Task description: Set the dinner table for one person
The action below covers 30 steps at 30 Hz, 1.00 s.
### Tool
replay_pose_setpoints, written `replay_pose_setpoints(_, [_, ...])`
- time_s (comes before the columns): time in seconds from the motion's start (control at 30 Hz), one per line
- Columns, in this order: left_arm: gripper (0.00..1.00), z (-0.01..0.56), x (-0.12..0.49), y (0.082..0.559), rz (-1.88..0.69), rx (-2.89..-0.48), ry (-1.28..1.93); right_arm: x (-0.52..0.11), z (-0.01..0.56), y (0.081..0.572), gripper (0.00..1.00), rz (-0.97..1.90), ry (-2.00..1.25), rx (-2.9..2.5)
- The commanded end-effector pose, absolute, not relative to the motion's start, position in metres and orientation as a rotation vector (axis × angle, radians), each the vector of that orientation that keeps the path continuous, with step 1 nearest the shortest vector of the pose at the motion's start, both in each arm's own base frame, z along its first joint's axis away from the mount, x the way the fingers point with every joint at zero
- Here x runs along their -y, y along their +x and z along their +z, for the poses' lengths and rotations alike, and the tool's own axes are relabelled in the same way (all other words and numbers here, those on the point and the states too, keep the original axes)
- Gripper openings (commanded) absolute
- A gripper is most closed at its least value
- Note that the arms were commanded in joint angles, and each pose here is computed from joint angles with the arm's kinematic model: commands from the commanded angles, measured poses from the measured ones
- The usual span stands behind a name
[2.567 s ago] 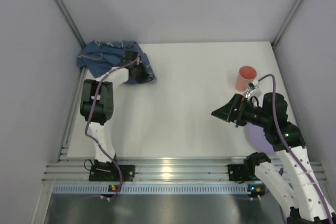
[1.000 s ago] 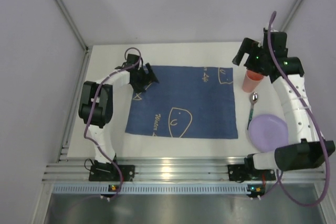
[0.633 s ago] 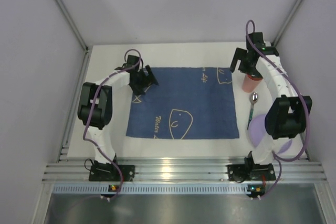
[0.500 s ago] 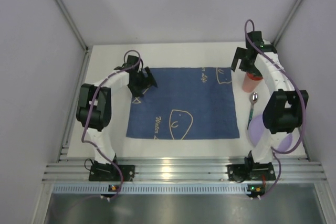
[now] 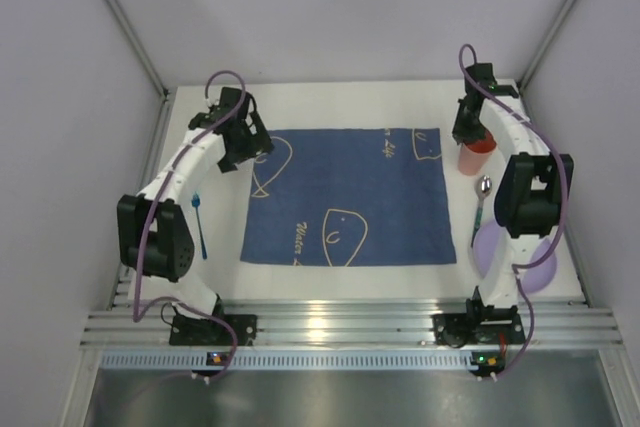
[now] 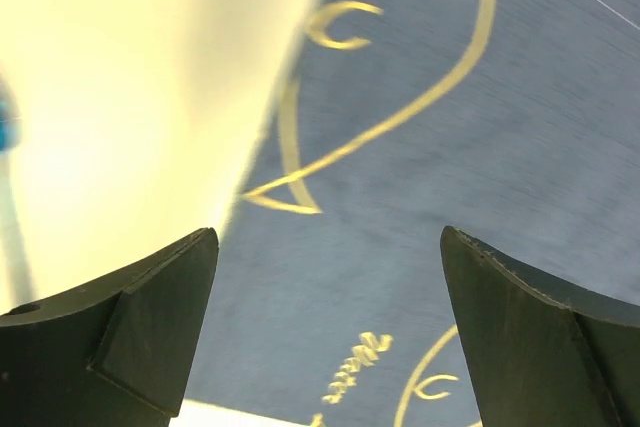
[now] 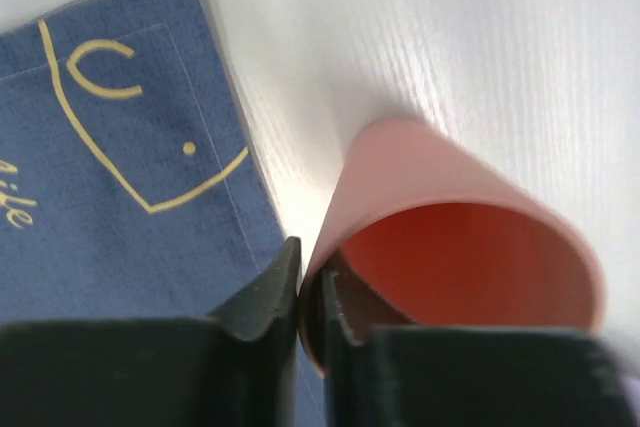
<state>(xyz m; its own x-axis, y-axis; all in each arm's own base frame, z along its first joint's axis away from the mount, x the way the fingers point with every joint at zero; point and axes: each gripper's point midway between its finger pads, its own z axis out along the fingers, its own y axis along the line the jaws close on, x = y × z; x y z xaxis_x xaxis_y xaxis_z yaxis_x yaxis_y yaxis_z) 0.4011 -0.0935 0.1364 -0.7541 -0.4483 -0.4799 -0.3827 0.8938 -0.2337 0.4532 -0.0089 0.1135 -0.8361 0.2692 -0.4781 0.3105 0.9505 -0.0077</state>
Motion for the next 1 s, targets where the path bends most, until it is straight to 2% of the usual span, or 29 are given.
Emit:
replay_pose_setpoints(0.0, [0.98, 0.167, 0.022, 0.366, 0.176, -2.462, -0.672, 0.006, 0.14, 0.469, 0.0, -0.066, 0.376, -2.521])
replay_pose_setpoints(0.2, [0.99, 0.152, -0.023, 0.316, 0.187, -2.48, -0.814, -0.018, 0.202, 0.459, 0.0, -0.111, 0.264, -2.422])
replay_pose_setpoints(0.4, [0.98, 0.135, -0.037, 0.275, 0.175, -2.505, -0.918, -0.085, 0.237, 0.45, 0.0, -0.093, 0.106, -2.361])
replay_pose_setpoints(0.53, [0.97, 0.122, -0.037, 0.259, 0.162, -2.526, -0.958, -0.115, 0.224, 0.458, 0.0, -0.081, 0.055, -2.381])
replay_pose_setpoints(0.63, [0.95, 0.113, -0.04, 0.253, 0.168, -2.538, -0.96, -0.128, 0.194, 0.47, 0.0, -0.086, 0.028, -2.437])
replay_pose_setpoints(0.9, [0.94, 0.102, -0.049, 0.248, 0.17, -2.56, -0.969, -0.142, 0.143, 0.484, 0.0, -0.087, 0.013, -2.529])
replay_pose_setpoints(0.97, [0.93, 0.104, -0.053, 0.247, 0.181, -2.559, -0.971, -0.146, 0.134, 0.483, 0.07, -0.066, 0.01, -2.551])
